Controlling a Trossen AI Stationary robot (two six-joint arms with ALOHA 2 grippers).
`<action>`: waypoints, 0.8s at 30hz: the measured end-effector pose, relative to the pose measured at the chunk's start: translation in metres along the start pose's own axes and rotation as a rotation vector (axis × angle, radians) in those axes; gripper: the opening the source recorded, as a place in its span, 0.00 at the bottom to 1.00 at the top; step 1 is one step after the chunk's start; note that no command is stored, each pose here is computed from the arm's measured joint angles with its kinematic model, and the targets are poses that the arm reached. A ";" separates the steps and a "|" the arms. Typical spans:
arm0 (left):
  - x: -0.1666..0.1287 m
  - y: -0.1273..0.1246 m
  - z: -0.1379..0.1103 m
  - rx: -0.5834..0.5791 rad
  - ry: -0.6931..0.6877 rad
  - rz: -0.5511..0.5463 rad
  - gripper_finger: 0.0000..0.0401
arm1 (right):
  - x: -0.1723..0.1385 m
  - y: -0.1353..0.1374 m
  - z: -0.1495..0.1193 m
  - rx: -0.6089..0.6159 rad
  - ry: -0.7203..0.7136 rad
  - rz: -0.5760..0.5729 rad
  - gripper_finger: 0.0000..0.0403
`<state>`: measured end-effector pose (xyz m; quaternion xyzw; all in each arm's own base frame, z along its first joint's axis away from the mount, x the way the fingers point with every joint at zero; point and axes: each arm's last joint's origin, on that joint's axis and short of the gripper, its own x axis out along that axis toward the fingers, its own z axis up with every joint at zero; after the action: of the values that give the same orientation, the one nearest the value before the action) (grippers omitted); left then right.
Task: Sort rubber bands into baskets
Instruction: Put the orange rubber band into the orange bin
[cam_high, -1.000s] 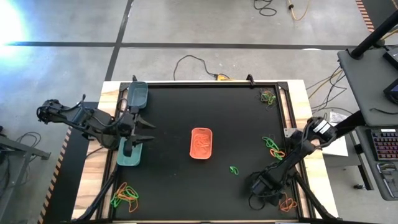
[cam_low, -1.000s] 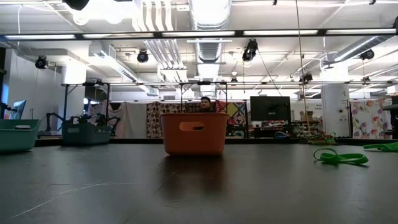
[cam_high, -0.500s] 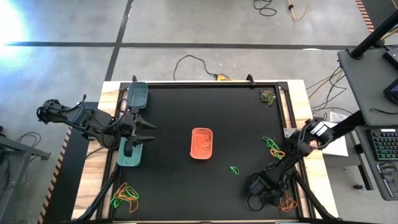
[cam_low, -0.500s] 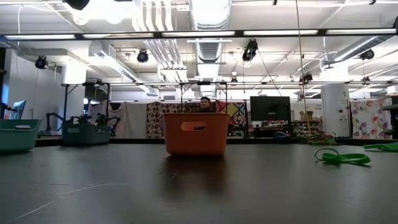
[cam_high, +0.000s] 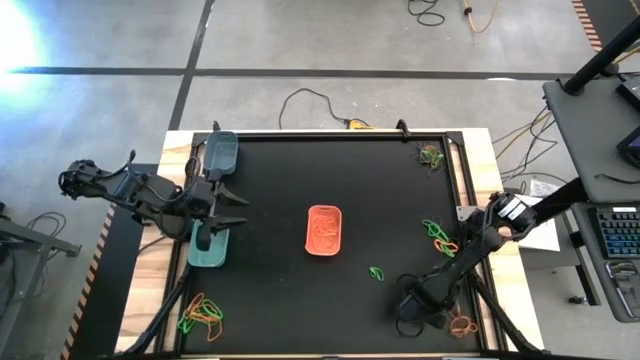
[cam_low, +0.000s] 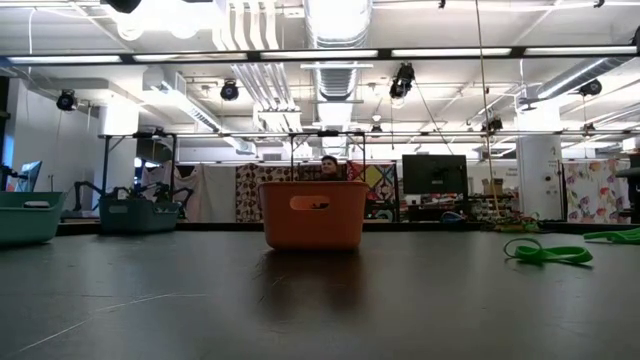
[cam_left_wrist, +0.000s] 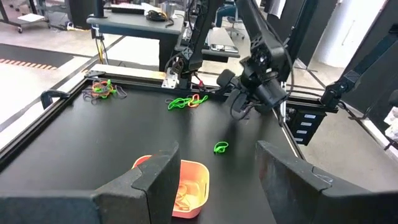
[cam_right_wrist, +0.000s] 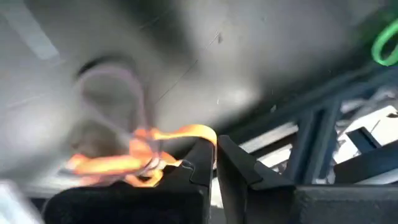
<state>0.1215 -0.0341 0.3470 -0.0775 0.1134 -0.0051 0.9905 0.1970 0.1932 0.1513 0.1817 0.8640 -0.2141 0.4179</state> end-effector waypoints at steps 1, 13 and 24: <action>-0.001 0.000 0.000 0.005 -0.004 -0.002 0.48 | -0.008 0.001 -0.001 0.006 -0.024 0.002 0.02; -0.017 0.002 0.003 0.001 -0.042 -0.112 0.48 | -0.113 -0.002 0.042 0.144 -0.508 0.184 0.02; -0.020 0.001 0.003 -0.055 -0.031 -0.184 0.48 | -0.227 -0.018 0.130 -0.178 -1.270 0.344 0.02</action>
<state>0.1023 -0.0325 0.3543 -0.1148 0.0904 -0.0919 0.9850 0.4043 0.0792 0.2644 0.1203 0.4230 -0.1377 0.8875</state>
